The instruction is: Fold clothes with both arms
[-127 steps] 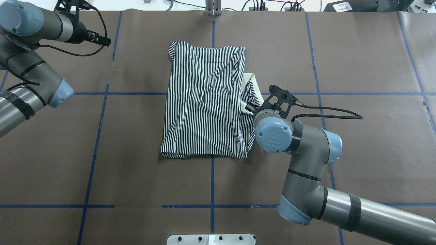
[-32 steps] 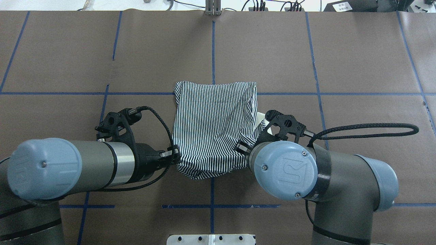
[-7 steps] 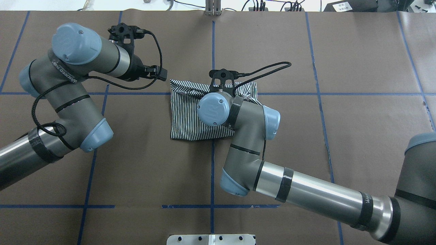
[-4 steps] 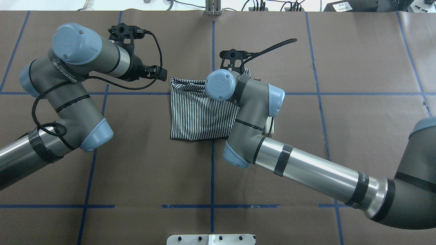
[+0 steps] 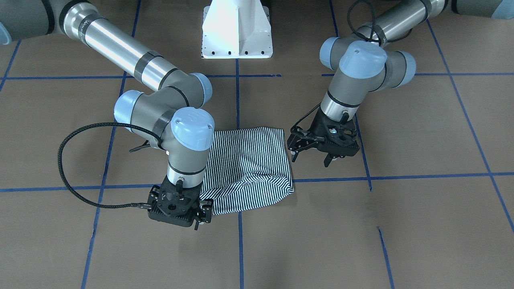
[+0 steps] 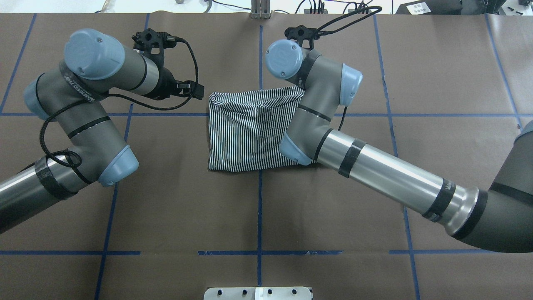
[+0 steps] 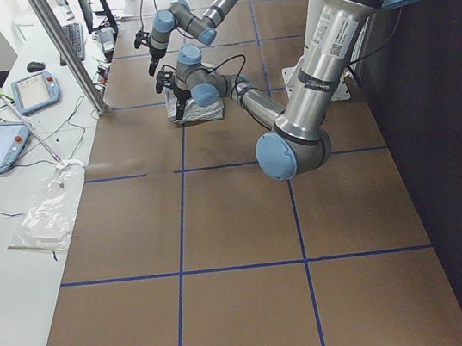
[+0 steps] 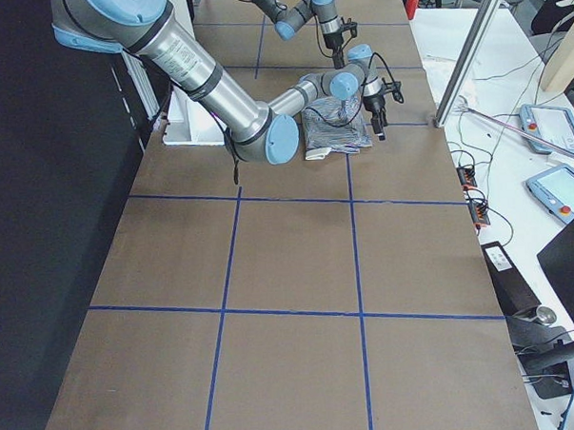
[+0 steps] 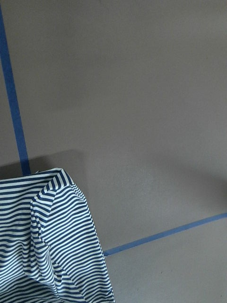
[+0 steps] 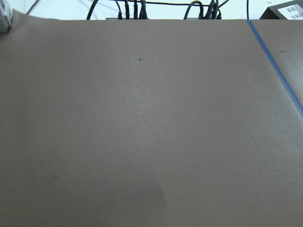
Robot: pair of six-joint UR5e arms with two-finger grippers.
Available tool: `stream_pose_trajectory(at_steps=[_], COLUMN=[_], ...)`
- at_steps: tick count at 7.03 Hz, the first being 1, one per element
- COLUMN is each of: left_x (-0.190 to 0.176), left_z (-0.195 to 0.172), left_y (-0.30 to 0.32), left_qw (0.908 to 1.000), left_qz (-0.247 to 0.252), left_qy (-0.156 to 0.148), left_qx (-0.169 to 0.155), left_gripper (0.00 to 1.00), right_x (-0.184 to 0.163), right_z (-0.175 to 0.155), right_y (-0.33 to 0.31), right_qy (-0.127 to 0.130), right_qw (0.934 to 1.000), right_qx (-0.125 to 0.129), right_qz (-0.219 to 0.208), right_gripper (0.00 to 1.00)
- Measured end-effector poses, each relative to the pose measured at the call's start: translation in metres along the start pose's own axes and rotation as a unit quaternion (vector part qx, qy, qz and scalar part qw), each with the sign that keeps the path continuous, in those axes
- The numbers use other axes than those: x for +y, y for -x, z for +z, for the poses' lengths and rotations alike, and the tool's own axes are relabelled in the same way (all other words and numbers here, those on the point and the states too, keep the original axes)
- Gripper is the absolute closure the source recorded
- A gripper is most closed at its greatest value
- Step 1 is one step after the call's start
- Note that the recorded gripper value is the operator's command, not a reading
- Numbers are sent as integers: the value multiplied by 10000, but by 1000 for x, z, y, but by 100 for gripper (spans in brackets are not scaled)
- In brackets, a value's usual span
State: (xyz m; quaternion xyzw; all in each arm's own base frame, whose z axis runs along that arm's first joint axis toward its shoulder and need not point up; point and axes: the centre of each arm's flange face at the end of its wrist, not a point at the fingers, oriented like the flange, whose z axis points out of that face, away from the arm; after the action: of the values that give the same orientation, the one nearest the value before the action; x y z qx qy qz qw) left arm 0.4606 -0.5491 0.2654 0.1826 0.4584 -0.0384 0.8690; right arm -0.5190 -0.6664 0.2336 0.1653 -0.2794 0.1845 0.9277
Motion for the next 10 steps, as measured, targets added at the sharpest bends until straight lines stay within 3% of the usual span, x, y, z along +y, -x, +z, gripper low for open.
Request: stream_pose_trajectory(at_steps=[2,6,10], left_x=[16,35,5], left_z=[43,88,112], left_y=[-45,-78,-58], left_qw=[9997,9986,9958], left_qz=[-149,-188,-233], left_qy=[-11,28,-106], left_qx=[-204,-495,-873], left_gripper=[0,0,0], right_x=[1,12,13], right_z=[-16,-16,-14], right_y=[-8,-24,-26], right_qy=[80,103,114], right_qw=[9997,9994,9994], right_qx=[-249,-327,-320], right_qz=[-7,-23,-42], right_gripper=[0,0,0])
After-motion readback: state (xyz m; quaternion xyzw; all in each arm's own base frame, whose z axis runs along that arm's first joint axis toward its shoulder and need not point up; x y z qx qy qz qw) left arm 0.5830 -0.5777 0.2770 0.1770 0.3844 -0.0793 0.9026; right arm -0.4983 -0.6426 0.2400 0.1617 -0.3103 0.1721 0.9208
